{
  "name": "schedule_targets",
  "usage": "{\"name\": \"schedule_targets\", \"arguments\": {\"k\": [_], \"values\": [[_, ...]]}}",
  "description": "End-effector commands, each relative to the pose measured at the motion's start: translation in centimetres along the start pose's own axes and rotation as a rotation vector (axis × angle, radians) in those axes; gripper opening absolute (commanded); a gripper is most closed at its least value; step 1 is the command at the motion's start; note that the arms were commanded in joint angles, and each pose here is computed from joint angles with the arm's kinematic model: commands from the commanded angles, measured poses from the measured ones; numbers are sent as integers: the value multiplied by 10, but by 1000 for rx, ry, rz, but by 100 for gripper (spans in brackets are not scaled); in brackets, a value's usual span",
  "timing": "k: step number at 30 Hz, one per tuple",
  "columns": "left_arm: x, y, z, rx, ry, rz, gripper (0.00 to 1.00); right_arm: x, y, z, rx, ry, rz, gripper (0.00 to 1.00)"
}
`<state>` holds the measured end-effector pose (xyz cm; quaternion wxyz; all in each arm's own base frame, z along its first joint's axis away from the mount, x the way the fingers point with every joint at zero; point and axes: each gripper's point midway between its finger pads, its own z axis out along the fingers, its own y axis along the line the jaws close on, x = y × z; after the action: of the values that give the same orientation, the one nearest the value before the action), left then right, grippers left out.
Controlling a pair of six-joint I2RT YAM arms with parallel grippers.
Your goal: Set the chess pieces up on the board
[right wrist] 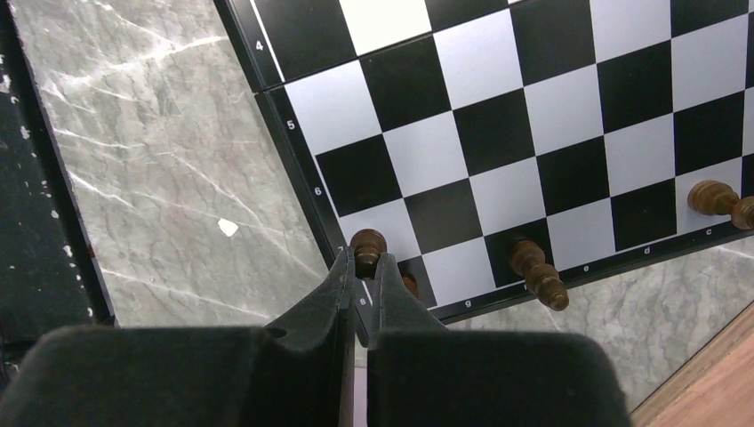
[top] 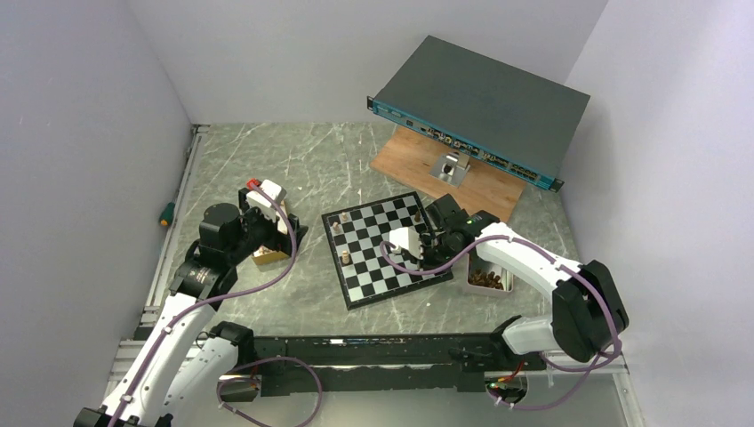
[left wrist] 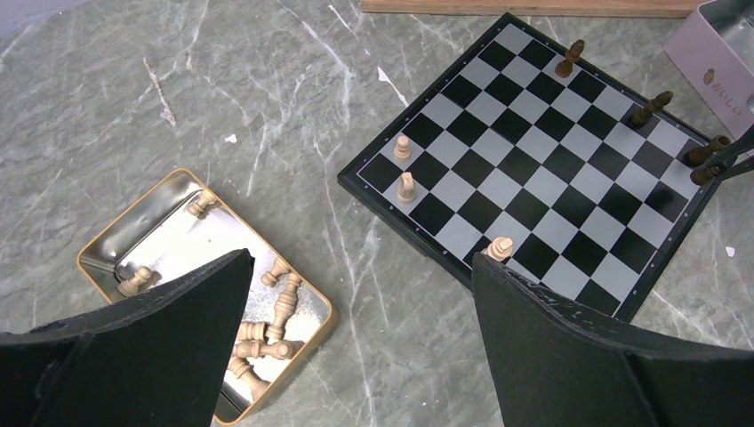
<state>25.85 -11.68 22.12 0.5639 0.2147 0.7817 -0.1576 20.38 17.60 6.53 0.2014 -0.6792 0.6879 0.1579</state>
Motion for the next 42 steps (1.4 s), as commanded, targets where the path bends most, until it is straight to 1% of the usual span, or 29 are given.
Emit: {"name": "schedule_targets", "arguments": {"k": [1, 42], "values": [[-13, 1, -2, 0, -43, 22, 99, 2, -5, 4, 26, 12, 2, 0], [-14, 0, -3, 5, -45, 21, 99, 15, -3, 16, -5, 65, 38, 6]]}}
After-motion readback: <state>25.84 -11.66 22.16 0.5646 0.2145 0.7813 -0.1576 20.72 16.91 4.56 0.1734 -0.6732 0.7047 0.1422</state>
